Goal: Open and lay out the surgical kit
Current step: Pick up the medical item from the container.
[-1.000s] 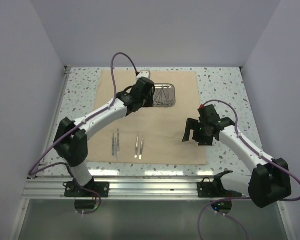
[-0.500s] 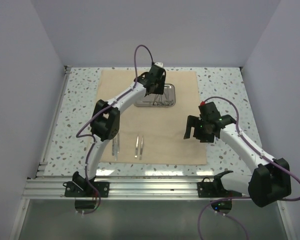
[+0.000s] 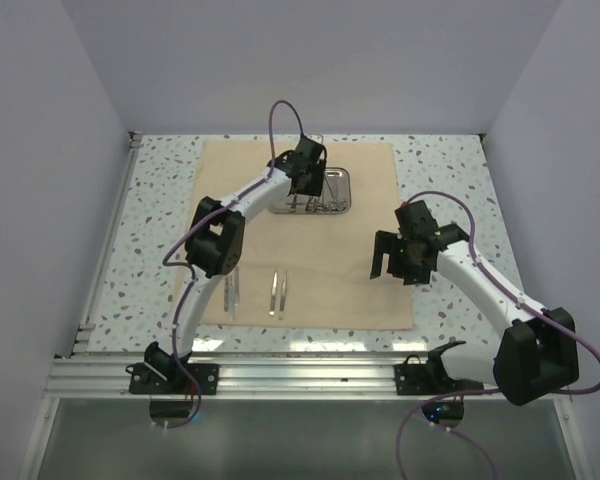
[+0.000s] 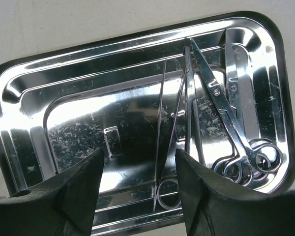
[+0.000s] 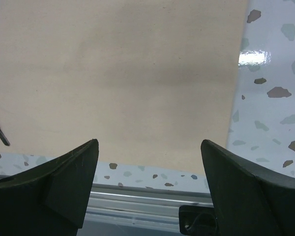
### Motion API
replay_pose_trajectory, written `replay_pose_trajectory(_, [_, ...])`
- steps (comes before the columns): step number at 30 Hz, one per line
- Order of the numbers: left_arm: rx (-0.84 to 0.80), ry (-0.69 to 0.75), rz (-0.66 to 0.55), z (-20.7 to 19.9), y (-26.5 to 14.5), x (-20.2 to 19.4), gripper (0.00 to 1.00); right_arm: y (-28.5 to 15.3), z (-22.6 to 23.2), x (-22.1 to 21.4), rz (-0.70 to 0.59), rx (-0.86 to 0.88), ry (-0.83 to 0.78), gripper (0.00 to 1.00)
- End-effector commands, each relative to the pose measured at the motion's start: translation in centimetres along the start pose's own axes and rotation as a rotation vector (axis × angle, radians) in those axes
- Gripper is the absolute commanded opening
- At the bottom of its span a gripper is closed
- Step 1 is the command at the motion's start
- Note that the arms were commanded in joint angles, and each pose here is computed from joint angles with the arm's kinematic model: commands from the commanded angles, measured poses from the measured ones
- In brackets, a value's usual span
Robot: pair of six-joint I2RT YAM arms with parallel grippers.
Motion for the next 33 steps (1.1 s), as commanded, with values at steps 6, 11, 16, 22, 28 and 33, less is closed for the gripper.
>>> replay_pose_trajectory(6, [-0.027,0.023,-0.013,-0.4,1.2,-0.3,0.61,-0.5,0.1,0.6,-0.011,-0.008,-0.007,0.89])
replay_pose_trajectory(11, [-0.001,0.040,0.006,-0.2,1.9,-1.3,0.60,-0.6,0.1,0.8,-0.017,-0.011,-0.008,0.89])
replay_pose_trajectory(16, [0.021,0.053,0.035,0.0,2.7,-2.7,0.47,-0.6,0.1,0.8,-0.016,-0.011,-0.013,0.89])
replay_pose_trajectory(22, [0.039,0.086,0.077,0.1,3.4,-4.5,0.16,-0.4,0.1,0.8,-0.012,-0.013,-0.016,0.89])
replay_pose_trajectory(28, [0.056,0.093,0.100,0.5,3.1,-5.2,0.00,-0.4,0.1,0.9,-0.015,-0.013,-0.018,0.89])
replay_pose_trajectory(33, [0.072,0.078,0.018,0.7,0.5,-1.6,0.00,-0.6,0.2,1.0,-0.030,-0.004,-0.021,0.89])
Point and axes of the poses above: each gripper's point midway between its finger pads, its own y axis out along the fingers, its own z axis along the line the jaws close on, x = y × z, the point moved 5 cm from there along -y, back along the fingers, and after that the axes turned 1 degree about -y, right-handed, at the moved point
